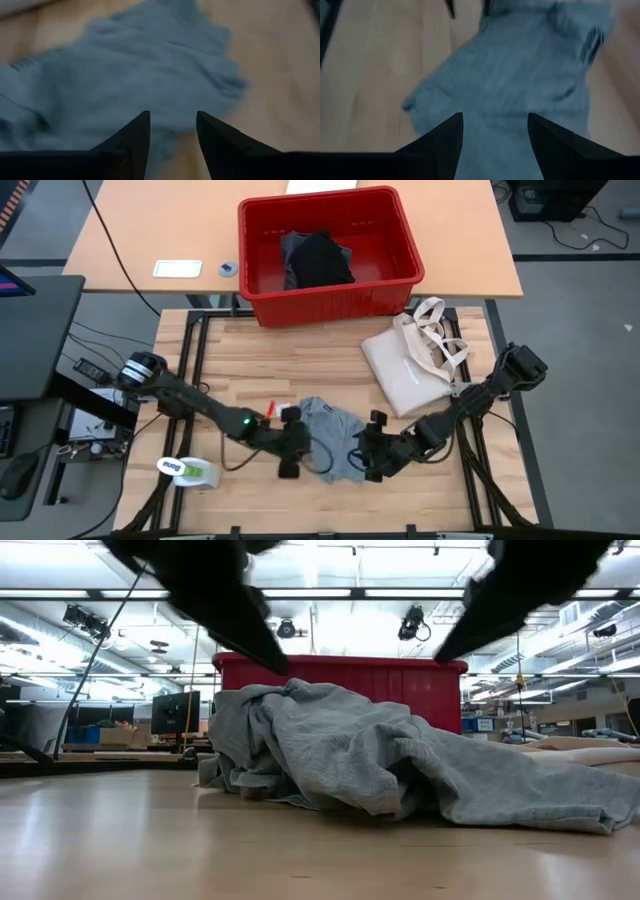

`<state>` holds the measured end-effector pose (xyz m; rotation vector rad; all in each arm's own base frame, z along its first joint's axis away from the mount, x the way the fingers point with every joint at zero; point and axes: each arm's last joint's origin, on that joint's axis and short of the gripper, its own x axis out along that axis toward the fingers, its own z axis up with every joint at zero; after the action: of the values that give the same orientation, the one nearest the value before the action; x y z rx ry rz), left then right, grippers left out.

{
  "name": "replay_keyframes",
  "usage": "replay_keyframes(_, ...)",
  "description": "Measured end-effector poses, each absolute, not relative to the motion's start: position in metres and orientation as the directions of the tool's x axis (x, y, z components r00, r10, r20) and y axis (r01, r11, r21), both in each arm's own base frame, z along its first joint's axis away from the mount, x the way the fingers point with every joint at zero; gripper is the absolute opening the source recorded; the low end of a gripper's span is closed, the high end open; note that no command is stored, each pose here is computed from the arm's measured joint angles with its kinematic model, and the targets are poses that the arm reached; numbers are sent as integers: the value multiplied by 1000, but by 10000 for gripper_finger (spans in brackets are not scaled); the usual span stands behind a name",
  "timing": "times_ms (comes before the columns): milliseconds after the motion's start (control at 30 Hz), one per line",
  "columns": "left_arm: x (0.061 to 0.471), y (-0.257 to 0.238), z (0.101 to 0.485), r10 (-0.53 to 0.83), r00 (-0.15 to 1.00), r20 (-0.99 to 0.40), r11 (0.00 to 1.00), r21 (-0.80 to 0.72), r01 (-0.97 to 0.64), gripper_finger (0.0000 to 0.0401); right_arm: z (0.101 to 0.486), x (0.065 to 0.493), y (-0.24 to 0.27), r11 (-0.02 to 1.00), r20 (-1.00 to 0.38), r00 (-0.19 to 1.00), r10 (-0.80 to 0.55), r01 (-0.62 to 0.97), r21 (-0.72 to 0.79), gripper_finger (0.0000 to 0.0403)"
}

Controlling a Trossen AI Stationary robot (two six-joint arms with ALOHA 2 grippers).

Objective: Fold Laundry from Bin
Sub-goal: Fold the gray shirt

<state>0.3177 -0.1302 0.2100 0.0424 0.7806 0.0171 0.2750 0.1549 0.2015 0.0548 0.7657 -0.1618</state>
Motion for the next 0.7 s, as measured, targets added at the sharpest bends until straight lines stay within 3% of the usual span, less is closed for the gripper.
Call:
replay_keyframes(100,339,-109,211,107,679,-726,993,117,-32,164,189,268,154,985,-733,673,-94,170,29,228)
replay_keyframes(200,345,-72,200,212,576,-790,977,187,-103,164,171,258,148,981,-772,629,-88,190,44,228)
replay_keyframes(400,330,-10,166,317,379,-869,942,244,-229,164,143,241,139,970,-796,596,-106,239,49,228)
replay_keyframes(500,321,4,152,297,338,-893,944,221,-245,164,132,236,134,968,-778,620,-103,243,65,228)
replay_keyframes(700,313,-8,137,198,394,-897,973,131,-192,164,122,237,119,966,-704,692,-159,256,34,228)
